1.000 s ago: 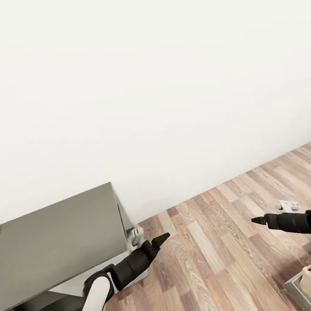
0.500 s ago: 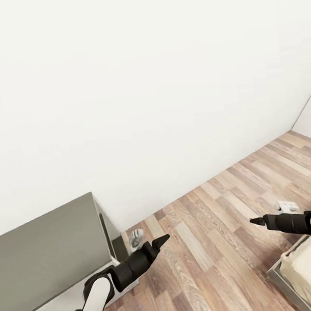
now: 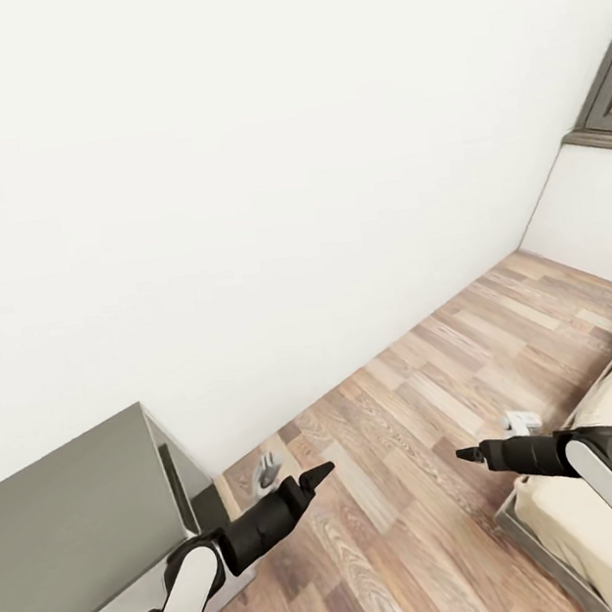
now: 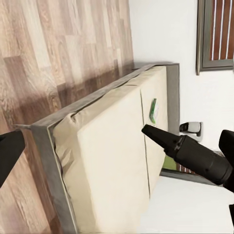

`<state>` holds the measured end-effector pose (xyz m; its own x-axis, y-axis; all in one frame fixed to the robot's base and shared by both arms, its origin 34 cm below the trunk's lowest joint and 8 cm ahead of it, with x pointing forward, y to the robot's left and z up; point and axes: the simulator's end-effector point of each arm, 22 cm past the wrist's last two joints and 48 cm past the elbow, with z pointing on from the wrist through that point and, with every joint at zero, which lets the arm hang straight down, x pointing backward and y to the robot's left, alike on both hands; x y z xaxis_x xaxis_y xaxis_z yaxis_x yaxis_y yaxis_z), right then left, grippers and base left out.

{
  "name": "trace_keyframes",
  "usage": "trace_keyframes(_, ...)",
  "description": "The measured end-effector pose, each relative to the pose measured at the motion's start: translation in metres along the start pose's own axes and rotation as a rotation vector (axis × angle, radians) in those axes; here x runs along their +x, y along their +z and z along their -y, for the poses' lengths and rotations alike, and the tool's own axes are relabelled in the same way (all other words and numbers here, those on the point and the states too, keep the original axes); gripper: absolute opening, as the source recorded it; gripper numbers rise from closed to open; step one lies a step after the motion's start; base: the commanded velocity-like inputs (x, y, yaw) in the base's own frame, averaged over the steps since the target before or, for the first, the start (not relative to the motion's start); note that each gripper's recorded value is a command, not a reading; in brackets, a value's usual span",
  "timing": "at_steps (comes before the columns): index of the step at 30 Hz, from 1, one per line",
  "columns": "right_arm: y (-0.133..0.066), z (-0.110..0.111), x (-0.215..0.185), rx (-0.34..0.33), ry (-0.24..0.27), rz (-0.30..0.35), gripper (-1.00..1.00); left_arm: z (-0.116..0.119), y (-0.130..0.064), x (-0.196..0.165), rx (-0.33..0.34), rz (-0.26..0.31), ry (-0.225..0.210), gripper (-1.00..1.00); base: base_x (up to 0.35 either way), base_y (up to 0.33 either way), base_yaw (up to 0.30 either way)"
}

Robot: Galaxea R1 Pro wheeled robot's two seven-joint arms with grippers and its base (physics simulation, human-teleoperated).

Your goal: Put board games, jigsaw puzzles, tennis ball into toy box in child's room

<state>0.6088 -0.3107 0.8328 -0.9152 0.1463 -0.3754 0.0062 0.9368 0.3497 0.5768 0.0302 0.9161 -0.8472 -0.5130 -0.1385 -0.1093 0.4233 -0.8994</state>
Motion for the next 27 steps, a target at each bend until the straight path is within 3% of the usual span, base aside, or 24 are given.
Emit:
trace_keyframes(9,0.002,-0.015,-0.011,-0.021,-0.020,0.021,1.00,0.002,-0.001,-0.001,0.002,0.002,0.005,1.00,0.000,0.000,-0.268)
trace_keyframes(27,-0.006,-0.017,-0.030,-0.021,-0.032,0.058,1.00,0.005,-0.004,-0.004,0.006,0.009,0.012,1.00,0.000,0.000,-0.268)
